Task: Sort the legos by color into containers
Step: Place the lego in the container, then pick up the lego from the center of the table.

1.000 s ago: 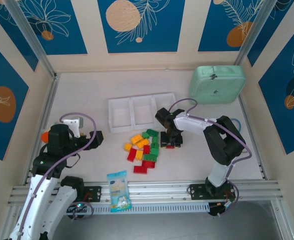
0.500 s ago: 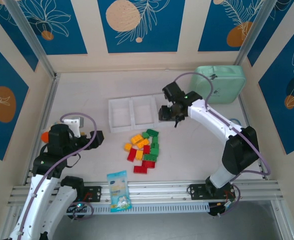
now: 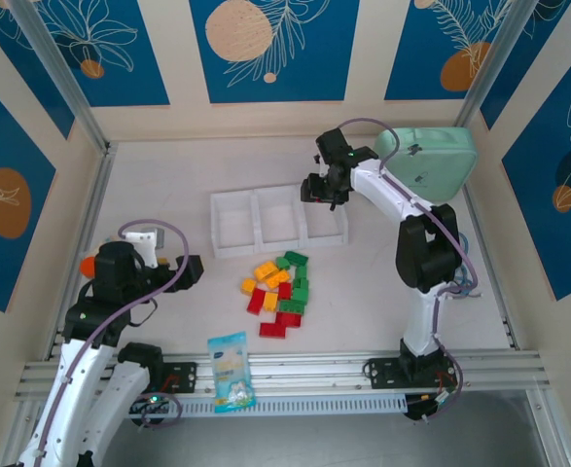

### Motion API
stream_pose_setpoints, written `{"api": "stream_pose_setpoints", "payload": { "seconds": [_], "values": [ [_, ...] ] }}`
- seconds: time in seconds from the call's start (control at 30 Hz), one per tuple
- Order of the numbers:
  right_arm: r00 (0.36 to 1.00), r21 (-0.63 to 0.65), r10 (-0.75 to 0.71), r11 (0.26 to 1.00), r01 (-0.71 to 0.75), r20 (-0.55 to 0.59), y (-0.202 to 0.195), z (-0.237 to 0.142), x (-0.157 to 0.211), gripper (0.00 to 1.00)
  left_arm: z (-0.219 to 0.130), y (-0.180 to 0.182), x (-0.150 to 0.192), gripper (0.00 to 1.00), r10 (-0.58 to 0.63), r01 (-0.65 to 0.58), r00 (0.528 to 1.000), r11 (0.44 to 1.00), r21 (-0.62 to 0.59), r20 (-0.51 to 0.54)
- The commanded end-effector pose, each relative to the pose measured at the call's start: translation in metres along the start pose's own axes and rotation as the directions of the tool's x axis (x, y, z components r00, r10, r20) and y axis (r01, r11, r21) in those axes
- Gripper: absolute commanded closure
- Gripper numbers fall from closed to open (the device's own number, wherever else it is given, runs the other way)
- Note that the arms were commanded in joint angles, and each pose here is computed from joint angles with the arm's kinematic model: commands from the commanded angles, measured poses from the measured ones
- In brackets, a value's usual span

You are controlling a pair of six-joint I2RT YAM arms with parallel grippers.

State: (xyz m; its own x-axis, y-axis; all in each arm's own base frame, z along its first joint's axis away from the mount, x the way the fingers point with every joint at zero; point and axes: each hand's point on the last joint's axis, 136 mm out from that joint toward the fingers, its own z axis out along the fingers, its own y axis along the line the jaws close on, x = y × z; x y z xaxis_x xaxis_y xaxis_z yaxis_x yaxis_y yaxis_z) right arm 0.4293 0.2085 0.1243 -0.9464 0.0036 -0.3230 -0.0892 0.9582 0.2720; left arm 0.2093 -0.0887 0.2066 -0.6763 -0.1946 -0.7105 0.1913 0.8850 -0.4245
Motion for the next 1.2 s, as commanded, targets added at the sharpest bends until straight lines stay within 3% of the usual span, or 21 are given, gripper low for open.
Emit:
{"api": "stream_pose_setpoints", "payload": {
  "seconds": [0.0,0.13,0.2,0.47,0.7,0.8,1.17],
  "values": [
    [1.000,-0.049,-0.006,0.999,0.005,-0.011,0.013,-0.018,0.001,0.29,-0.003,-0.009,-0.004,0.01,0.037,-0.038,0.999,0.998,0.047,0.028],
    [1.000,-0.050,0.012,0.999,-0.013,-0.026,0.019,-0.036,0.017,0.16,-0.003,-0.010,-0.004,0.01,0.038,-0.040,0.999,0.998,0.053,0.031],
    [0.999,-0.038,0.027,0.999,-0.028,-0.038,0.020,-0.045,0.028,0.00,-0.004,-0.011,-0.005,0.01,0.040,-0.042,0.999,0.998,0.055,0.036],
    [0.990,0.013,0.051,0.999,-0.050,-0.128,0.033,-0.061,0.108,0.02,-0.007,-0.013,-0.006,0.01,0.043,-0.046,0.997,0.997,0.064,0.057],
    [0.971,0.071,0.043,0.997,-0.027,-0.235,0.036,-0.036,0.169,0.12,-0.009,-0.013,-0.007,0.01,0.045,-0.049,0.997,0.997,0.062,0.065],
    [0.964,0.058,0.050,0.998,-0.036,-0.260,0.038,-0.020,0.178,0.20,-0.010,-0.015,-0.007,0.01,0.047,-0.052,0.996,0.996,0.070,0.070],
    [0.953,0.087,0.021,0.996,0.005,-0.302,0.039,0.012,0.177,0.30,-0.011,-0.017,-0.007,0.01,0.050,-0.056,0.996,0.995,0.084,0.079]
  ]
}}
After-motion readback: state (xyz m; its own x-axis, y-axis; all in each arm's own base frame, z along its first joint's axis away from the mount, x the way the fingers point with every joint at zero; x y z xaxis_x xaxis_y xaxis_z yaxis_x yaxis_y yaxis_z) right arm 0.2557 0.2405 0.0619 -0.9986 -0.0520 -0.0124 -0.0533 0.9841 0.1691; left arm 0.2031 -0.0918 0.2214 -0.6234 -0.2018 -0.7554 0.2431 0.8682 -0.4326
